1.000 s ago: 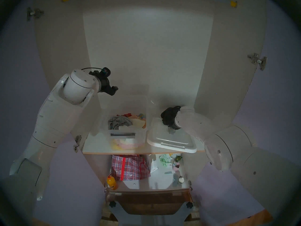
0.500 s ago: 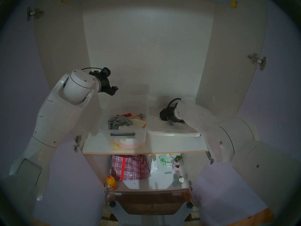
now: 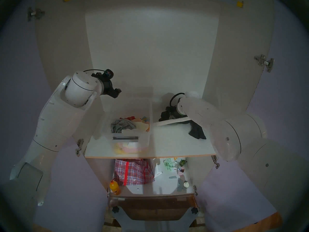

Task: Take clothing out of the storage bin and put the lid back on the bin

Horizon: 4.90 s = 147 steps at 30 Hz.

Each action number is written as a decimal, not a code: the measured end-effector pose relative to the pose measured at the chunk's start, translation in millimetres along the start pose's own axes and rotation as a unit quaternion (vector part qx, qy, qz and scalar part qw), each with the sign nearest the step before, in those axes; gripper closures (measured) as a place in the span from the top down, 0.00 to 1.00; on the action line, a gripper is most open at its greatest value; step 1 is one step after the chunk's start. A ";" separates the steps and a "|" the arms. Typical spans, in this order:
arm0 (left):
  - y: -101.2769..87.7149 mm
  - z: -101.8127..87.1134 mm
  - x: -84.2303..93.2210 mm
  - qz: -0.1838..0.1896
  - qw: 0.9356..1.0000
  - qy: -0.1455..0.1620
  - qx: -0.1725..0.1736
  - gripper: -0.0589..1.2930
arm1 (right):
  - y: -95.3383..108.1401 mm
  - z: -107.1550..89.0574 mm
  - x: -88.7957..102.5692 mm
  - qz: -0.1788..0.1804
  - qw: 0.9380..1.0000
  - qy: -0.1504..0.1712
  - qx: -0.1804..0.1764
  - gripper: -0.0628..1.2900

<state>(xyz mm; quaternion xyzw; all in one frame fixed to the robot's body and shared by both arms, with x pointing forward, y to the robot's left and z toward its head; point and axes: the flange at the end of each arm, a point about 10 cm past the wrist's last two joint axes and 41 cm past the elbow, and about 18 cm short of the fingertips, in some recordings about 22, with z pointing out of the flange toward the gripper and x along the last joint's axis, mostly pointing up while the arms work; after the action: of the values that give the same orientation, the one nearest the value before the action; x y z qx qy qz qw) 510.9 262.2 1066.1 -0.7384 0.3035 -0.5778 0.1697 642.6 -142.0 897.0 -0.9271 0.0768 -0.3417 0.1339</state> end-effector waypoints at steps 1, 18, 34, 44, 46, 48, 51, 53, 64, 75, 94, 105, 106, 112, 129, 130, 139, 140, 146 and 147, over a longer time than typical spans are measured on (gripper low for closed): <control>0.0 0.0 0.0 0.000 1.000 0.000 0.000 0.95 | -0.6 -1.3 2.2 0.001 1.000 0.002 0.000 0.31; 0.0 0.0 0.1 0.000 1.000 0.000 0.000 0.95 | -23.3 -21.9 36.6 -0.022 0.999 0.047 -0.010 0.21; -0.1 -0.1 0.2 0.000 1.000 0.000 0.000 0.95 | -5.8 3.6 -15.9 -0.140 0.989 -0.049 -0.021 0.95; -0.2 -0.2 0.3 0.000 1.000 0.001 0.000 0.95 | 23.8 15.5 -41.8 -0.211 0.972 -0.089 -0.057 0.95; -0.2 -0.2 0.3 0.000 1.000 0.001 0.000 0.95 | 29.5 17.4 -48.1 -0.209 0.971 -0.102 -0.061 0.95; -0.2 -0.2 0.3 0.000 1.000 0.001 0.000 0.94 | 33.3 21.0 -57.5 -0.208 0.970 -0.115 -0.052 0.95; -0.3 -0.2 0.3 0.000 1.000 0.001 0.000 0.95 | 41.0 33.0 -85.9 -0.207 0.968 -0.137 -0.041 0.95; -0.3 -0.2 0.3 0.000 1.000 0.001 0.000 0.95 | 45.8 38.4 -101.9 -0.207 0.966 -0.153 -0.037 0.95; -0.2 -0.2 0.3 0.000 1.000 0.001 0.000 0.95 | 51.3 44.0 -116.9 -0.217 0.963 -0.160 -0.020 0.95; -0.3 -0.2 0.3 0.000 1.000 0.001 0.000 0.95 | 48.0 54.5 -139.0 -0.211 0.966 -0.150 -0.011 0.95; -0.2 -0.1 0.3 0.000 1.000 0.001 0.000 0.95 | 55.9 70.9 -164.2 -0.228 0.970 -0.083 -0.034 0.25; -0.2 -0.1 0.2 0.000 1.000 0.000 0.000 0.95 | 56.4 70.2 -155.0 -0.196 0.978 -0.054 -0.039 0.12; -0.2 -0.1 0.2 0.000 1.000 0.000 0.000 0.95 | 56.3 69.7 -153.4 -0.189 0.980 -0.053 -0.040 0.12; -0.2 -0.1 0.2 0.000 1.000 0.000 0.000 0.95 | 51.9 64.5 -133.9 -0.162 0.985 -0.036 -0.040 0.12; -0.1 -0.1 0.2 0.000 1.000 0.000 0.000 0.94 | 33.0 40.9 -71.3 -0.072 0.997 -0.004 -0.036 0.12; -0.1 -0.1 0.2 0.000 1.000 0.000 0.000 0.95 | 32.1 39.8 -69.0 -0.067 0.997 -0.003 -0.038 0.12; -0.1 -0.1 0.2 0.000 1.000 0.000 0.000 0.95 | 19.3 29.9 -49.0 -0.037 0.998 0.002 -0.041 0.12; -0.1 -0.1 0.2 0.000 1.000 0.000 0.000 0.95 | 18.1 29.0 -47.4 -0.035 0.999 0.003 -0.042 0.12; -0.1 -0.1 0.2 0.000 1.000 0.000 0.000 0.95 | 10.7 23.3 -36.4 -0.021 0.999 0.009 -0.042 0.12; -0.1 -0.1 0.2 0.000 1.000 0.000 0.000 0.95 | 9.2 22.2 -34.5 -0.019 0.999 0.010 -0.042 0.12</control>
<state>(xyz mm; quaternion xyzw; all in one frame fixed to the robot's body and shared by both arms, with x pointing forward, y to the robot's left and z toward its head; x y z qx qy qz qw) 510.9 262.2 1066.3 -0.7381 0.3038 -0.5780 0.1695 630.7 -138.3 856.9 -0.9298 0.0750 -0.3494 0.0876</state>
